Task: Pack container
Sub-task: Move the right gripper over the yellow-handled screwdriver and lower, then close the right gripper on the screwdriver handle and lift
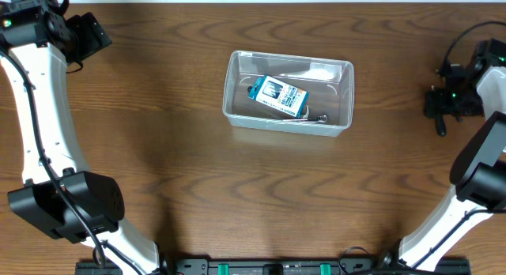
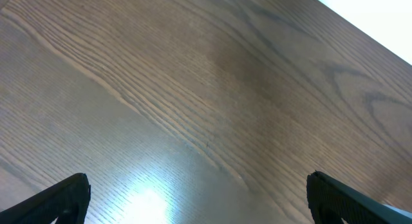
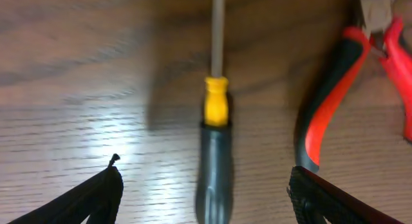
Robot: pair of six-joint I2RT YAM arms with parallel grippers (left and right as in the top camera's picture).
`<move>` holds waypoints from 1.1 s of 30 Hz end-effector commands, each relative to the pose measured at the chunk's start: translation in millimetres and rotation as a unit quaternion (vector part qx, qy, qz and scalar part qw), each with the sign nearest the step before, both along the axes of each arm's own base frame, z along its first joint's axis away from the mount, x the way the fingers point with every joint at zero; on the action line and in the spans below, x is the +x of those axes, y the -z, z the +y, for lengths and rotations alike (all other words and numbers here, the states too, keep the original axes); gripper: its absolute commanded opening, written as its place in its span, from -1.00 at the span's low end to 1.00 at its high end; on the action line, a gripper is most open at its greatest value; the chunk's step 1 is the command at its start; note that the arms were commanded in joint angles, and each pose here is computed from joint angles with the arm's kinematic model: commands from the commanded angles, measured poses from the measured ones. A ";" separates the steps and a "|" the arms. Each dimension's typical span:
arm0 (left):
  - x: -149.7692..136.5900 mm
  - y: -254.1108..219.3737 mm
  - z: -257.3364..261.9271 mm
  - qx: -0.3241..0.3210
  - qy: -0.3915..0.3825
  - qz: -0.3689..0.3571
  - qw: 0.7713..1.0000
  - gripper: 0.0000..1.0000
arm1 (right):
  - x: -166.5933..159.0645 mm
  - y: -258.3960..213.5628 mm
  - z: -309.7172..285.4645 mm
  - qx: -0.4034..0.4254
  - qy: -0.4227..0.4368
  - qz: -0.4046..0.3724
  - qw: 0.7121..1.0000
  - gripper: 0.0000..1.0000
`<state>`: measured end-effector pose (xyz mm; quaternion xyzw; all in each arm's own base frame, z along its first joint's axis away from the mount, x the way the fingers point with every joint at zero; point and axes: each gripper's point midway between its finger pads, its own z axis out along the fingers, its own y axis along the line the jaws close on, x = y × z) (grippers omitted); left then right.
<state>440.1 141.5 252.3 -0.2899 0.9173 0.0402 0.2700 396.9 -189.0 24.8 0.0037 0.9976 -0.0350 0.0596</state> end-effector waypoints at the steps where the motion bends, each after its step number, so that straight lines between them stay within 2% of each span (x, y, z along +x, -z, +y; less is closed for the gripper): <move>1: -0.4 0.1 2.6 0.007 -0.003 0.003 1.000 0.96 | -7.0 21.0 5.7 0.025 0.012 0.021 0.999 0.66; 7: -0.4 0.1 2.6 0.007 -0.003 0.003 1.000 0.96 | -6.3 27.3 10.0 0.038 0.012 0.022 0.999 0.62; 15: -0.4 0.1 2.6 0.007 -0.003 0.003 1.000 0.96 | -11.1 31.1 8.0 0.037 0.015 0.033 0.999 0.48; 20: -0.4 0.1 2.6 0.007 -0.003 0.003 1.000 0.96 | -11.4 31.5 6.9 0.037 0.018 0.033 0.999 0.16; 24: -0.4 0.1 2.6 0.007 -0.003 0.003 1.000 0.96 | -11.9 31.6 6.7 0.037 0.019 0.033 0.999 0.01; 28: -0.4 0.1 2.6 0.007 -0.003 0.003 1.000 0.96 | -13.0 31.6 6.9 0.038 0.019 0.035 0.998 -0.24; 33: -0.4 0.1 2.6 0.007 -0.003 0.003 1.000 0.96 | -15.3 31.7 8.0 0.040 0.019 0.040 0.998 -0.34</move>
